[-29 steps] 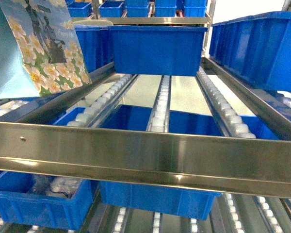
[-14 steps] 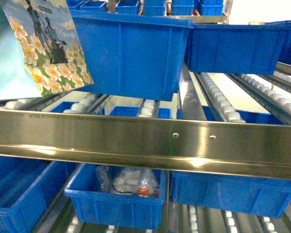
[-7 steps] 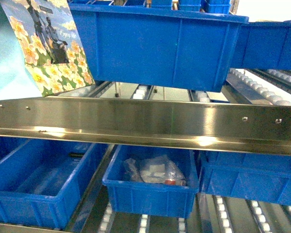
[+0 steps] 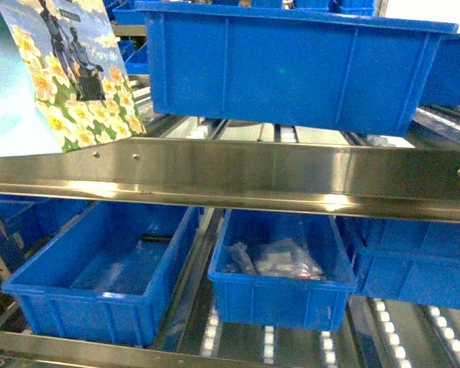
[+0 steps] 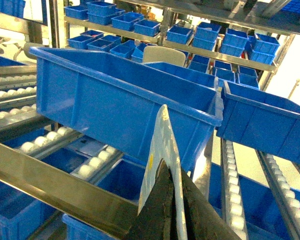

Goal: Move flower gift bag to table near conveyor

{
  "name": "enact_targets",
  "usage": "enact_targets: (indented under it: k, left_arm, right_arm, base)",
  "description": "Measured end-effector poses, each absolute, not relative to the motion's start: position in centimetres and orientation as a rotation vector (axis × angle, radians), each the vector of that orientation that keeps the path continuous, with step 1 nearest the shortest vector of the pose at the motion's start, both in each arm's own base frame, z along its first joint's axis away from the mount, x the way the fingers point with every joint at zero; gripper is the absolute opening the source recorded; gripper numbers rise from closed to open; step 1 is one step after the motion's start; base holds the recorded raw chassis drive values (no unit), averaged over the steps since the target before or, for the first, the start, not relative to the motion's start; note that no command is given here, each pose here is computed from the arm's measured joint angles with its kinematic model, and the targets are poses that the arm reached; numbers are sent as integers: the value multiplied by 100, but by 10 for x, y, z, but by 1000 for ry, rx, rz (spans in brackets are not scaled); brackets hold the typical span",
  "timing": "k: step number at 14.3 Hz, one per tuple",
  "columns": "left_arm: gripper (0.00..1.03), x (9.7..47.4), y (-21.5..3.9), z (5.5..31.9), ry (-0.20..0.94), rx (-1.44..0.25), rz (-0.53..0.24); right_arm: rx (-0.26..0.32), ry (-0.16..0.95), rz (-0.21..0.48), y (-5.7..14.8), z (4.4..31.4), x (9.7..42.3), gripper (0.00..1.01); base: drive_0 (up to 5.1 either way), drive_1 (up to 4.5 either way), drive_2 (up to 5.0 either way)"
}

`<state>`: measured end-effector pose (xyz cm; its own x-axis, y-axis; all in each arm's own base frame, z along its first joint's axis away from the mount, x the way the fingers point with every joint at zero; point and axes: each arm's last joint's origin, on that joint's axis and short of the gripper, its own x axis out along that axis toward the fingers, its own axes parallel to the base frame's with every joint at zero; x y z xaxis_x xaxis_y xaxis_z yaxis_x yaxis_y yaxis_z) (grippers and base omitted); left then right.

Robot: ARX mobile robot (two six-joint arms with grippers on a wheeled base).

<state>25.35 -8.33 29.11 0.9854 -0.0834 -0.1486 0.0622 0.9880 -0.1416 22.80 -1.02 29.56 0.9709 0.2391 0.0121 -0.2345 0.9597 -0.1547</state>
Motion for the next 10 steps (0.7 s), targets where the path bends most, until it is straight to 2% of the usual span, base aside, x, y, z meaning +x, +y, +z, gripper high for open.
enact_targets:
  k: [10]
  left_arm:
    - [2,254,-83,291,158,-135,-73]
  right_arm:
    - [-153,-28,240,-10,295,228,2]
  base:
    - [-462,87,390]
